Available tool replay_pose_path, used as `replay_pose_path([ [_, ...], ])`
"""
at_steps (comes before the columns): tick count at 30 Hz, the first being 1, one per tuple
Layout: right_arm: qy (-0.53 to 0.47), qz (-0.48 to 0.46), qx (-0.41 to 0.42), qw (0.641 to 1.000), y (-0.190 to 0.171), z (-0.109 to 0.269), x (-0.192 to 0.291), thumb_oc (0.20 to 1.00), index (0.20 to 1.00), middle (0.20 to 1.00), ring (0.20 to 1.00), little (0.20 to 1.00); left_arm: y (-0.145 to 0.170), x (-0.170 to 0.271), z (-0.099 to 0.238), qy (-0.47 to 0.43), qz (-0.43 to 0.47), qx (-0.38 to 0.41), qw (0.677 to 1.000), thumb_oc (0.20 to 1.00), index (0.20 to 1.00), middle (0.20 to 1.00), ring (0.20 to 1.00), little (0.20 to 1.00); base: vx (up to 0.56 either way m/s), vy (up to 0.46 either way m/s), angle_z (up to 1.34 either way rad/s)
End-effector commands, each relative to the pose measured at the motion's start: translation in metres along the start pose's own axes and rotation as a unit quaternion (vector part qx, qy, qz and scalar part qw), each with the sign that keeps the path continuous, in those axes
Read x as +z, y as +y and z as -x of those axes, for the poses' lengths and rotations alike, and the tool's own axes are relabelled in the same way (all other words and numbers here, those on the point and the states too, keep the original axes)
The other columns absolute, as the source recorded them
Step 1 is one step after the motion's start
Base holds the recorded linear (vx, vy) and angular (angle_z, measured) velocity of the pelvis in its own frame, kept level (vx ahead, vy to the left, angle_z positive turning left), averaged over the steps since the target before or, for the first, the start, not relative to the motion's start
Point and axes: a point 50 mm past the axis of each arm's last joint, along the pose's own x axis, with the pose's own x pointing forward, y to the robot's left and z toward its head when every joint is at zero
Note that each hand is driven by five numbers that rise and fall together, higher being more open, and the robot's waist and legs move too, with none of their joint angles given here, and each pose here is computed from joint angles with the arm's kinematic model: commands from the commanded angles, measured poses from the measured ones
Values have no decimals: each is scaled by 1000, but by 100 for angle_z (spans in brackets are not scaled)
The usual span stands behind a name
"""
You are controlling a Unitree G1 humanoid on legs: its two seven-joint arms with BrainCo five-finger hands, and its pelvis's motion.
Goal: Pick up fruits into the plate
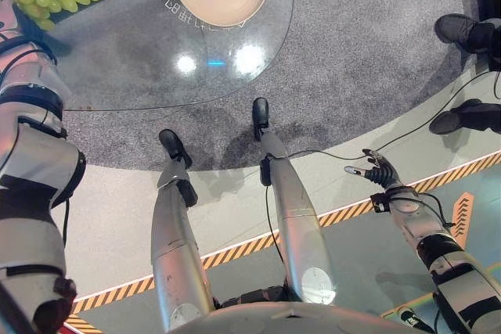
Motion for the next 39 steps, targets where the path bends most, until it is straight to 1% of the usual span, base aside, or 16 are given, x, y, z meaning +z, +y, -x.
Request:
replay_pose_path([
  [1,-4,0,-6,1000,-2,4,-2,1000,1000,1000,1000,1000,-30,-37,6,60,-7,-51,997,200,200,200,200,200,0,0,0],
  [9,-22,-8,-8,1000,0,4,5,1000,1000,1000,1000,1000,-27,-28,6,36,43,-6,998,200,200,200,200,200,-32,-5,0],
  [12,-32,-15,2,999,12,6,6,1000,1000,1000,1000,1000,-21,-15,6,14,150,20,988,200,200,200,200,200,-74,-48,0],
  [14,-33,-18,2,999,15,7,7,1000,1000,1000,1000,1000,-20,-11,6,7,171,27,985,200,200,200,200,200,-39,-39,2],
  [15,-37,-22,3,999,18,9,7,1000,1000,1000,1000,1000,-19,-7,7,-2,212,36,977,200,200,200,200,200,-37,-11,3],
  [16,-37,-22,3,999,19,9,7,1000,1000,1000,1000,1000,-19,-3,8,-9,229,38,973,200,200,200,200,200,-46,11,1],
  [17,-38,-18,7,999,21,11,6,1000,1000,1000,1000,1000,-19,7,11,-34,273,32,961,200,200,200,200,200,-41,34,1],
  [18,-37,-15,12,999,24,12,6,1000,1000,1000,1000,1000,-20,21,16,-62,344,18,937,200,200,200,200,200,-39,39,2],
  [19,-36,-15,13,999,25,13,6,1000,1000,1000,1000,1000,-21,26,18,-69,363,11,929,200,200,200,200,200,-32,49,4],
  [20,-31,-13,14,999,27,14,3,1000,1000,1000,1000,1000,-25,35,23,-77,401,2,913,200,200,200,200,200,-27,53,8],
  [21,-28,-10,18,999,31,16,0,1000,1000,1000,1000,1000,-32,44,31,-79,458,-13,886,200,200,200,200,200,-38,56,10],
  [22,-28,-8,21,999,34,17,-1,1000,1000,1000,1000,1000,-37,50,36,-83,492,-24,866,200,200,200,200,200,-34,30,9],
  [26,-30,-6,33,999,46,21,-1,1000,1000,1000,1000,1000,-51,62,53,-96,562,-50,820,200,200,200,200,200,-16,-30,9],
  [31,-21,-7,48,999,58,28,-9,1000,1000,1000,1000,1000,-60,62,67,-104,615,-68,779,200,200,200,200,200,10,-62,7],
  [37,-19,-5,57,998,57,33,-16,1000,1000,1000,1000,1000,-68,51,76,-112,633,-76,762,200,200,200,200,200,33,-25,2],
  [39,-23,-14,63,998,57,35,-17,1000,1000,1000,1000,1000,-70,46,79,-114,645,-80,751,200,200,200,200,200,46,-33,5],
])
